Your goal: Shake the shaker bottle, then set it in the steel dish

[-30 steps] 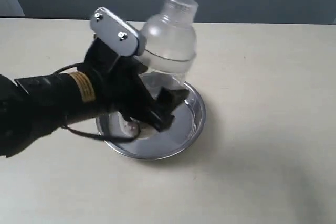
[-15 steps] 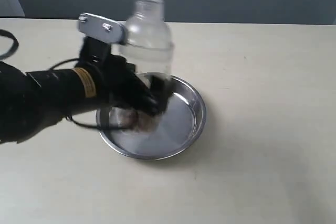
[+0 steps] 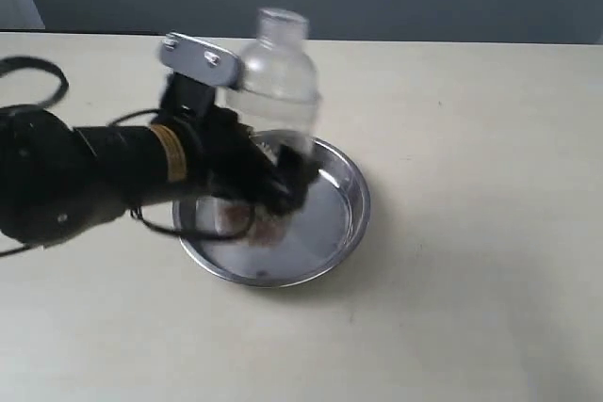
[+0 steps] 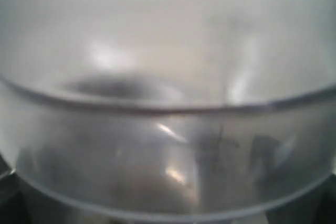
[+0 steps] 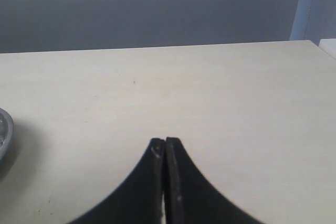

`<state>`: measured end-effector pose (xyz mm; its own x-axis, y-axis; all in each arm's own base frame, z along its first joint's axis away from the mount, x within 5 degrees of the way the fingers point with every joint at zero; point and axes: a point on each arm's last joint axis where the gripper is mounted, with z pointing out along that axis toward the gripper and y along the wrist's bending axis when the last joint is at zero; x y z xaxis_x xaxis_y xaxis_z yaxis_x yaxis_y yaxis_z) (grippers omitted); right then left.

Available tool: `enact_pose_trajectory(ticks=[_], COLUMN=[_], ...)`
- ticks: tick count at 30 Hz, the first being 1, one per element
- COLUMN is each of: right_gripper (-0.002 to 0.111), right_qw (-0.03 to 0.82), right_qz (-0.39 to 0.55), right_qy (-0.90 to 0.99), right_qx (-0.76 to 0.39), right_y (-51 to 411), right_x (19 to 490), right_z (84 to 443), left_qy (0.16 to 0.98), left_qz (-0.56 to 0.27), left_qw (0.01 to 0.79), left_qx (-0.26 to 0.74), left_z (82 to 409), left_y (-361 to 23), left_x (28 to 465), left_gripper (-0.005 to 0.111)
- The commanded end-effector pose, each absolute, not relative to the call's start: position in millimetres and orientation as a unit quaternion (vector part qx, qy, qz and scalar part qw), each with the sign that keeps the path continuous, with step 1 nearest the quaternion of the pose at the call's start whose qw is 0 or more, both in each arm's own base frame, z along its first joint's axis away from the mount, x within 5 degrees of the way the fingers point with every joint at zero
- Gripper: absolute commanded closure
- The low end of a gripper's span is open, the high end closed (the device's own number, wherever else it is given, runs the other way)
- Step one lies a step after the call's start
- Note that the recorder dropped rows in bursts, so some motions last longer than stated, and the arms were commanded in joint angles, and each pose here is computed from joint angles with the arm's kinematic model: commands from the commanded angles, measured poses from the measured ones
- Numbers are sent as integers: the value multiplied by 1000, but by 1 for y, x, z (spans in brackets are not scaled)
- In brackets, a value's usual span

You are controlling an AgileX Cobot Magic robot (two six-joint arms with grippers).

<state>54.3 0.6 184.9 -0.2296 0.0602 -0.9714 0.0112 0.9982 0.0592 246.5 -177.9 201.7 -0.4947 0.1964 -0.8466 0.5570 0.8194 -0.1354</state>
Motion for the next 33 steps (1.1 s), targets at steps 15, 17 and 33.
enact_pose_trajectory(ticks=[15,17,33], right_gripper=[109,109,109], right_qw=[625,625,625], right_qz=[20,20,20], right_qy=[780,780,780], right_qx=[23,23,23], right_y=[1,1,1], right_x=[54,54,54], right_z=[185,185,185], left_qy=[776,797,790], left_qz=[-205,-224,-249], left_qw=[504,522,536], left_qx=[320,204,162], left_z=[215,214,204], left_y=[-196,-185,-193], left_x=[240,255,276], left_gripper=[106,106,106])
